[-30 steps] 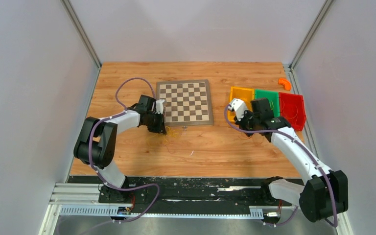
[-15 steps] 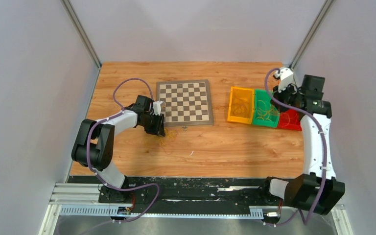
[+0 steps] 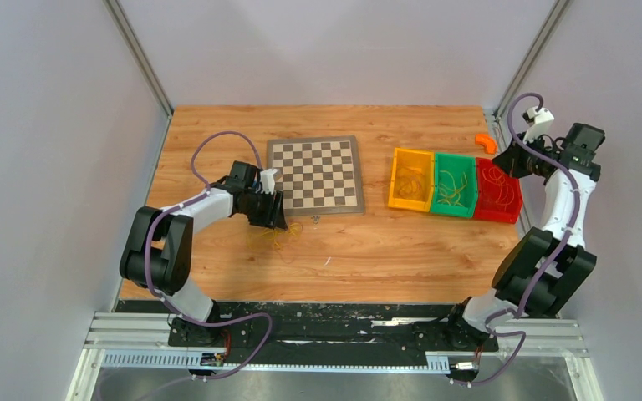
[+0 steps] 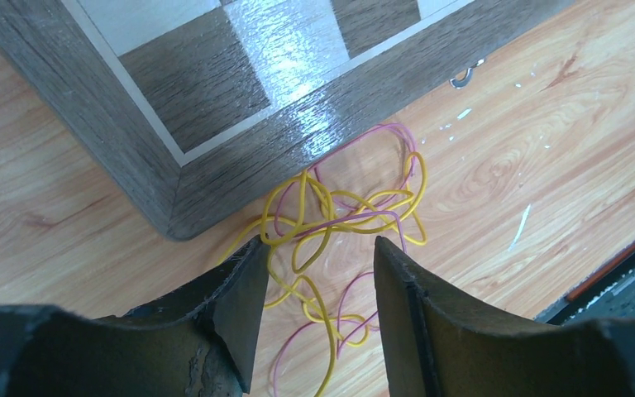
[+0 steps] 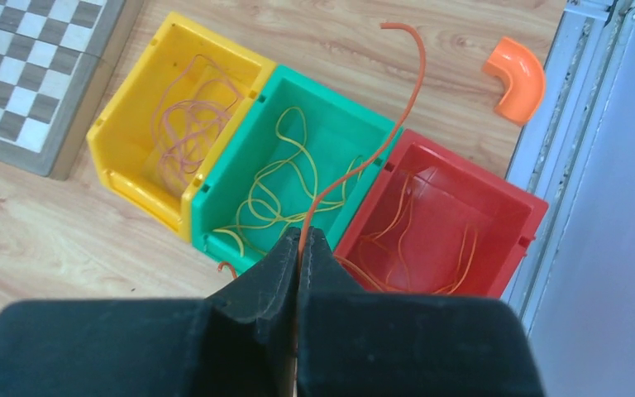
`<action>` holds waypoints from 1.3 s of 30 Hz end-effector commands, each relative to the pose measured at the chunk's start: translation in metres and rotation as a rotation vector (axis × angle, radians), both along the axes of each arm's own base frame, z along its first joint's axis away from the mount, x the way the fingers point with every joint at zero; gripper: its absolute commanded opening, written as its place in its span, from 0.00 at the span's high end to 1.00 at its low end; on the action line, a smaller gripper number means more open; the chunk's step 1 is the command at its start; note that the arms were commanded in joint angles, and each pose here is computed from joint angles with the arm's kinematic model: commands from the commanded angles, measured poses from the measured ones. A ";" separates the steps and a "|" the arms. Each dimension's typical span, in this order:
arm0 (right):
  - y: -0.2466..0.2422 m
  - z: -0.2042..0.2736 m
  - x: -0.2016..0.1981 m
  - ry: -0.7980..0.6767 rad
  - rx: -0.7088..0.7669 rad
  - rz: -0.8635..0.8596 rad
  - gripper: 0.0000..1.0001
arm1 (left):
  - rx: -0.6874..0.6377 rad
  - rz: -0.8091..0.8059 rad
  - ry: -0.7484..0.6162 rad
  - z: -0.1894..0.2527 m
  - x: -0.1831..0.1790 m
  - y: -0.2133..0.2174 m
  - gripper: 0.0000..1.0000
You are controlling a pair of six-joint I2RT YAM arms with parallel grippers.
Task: Untangle the cables
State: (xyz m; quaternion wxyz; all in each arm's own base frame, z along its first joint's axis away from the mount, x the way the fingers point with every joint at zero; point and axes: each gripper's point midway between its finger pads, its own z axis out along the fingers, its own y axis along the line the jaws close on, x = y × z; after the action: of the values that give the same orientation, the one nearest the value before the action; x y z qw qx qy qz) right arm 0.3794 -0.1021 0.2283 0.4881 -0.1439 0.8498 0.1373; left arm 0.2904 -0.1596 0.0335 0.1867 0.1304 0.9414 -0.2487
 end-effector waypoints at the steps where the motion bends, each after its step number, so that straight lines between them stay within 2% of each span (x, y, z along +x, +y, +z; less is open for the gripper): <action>1: -0.014 -0.002 0.030 -0.095 -0.033 0.018 1.00 | -0.059 0.008 -0.047 0.019 0.009 -0.008 0.42; 4: -0.023 -0.014 0.042 -0.111 -0.014 -0.018 1.00 | -0.062 0.005 -0.059 0.021 0.011 -0.009 0.42; 7: -0.026 -0.022 0.052 -0.195 -0.015 -0.040 1.00 | -0.066 -0.001 -0.066 0.023 0.011 -0.009 0.42; 12: -0.038 -0.039 0.063 -0.288 -0.092 -0.029 1.00 | -0.066 0.000 -0.065 0.024 0.010 -0.007 0.42; 25: -0.061 -0.104 0.033 -0.225 -0.162 -0.024 1.00 | -0.061 0.015 -0.068 0.024 0.014 -0.002 0.41; 39: -0.062 -0.161 0.014 -0.014 -0.138 -0.004 1.00 | -0.055 0.027 -0.078 0.026 0.019 0.002 0.42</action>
State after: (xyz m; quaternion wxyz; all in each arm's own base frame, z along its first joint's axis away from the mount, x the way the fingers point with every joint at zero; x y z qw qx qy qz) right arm 0.3915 -0.1593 0.0666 0.4902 -0.1542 0.8537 0.0851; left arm 0.2968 -0.1556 0.0417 0.1997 0.1167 0.9372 -0.2610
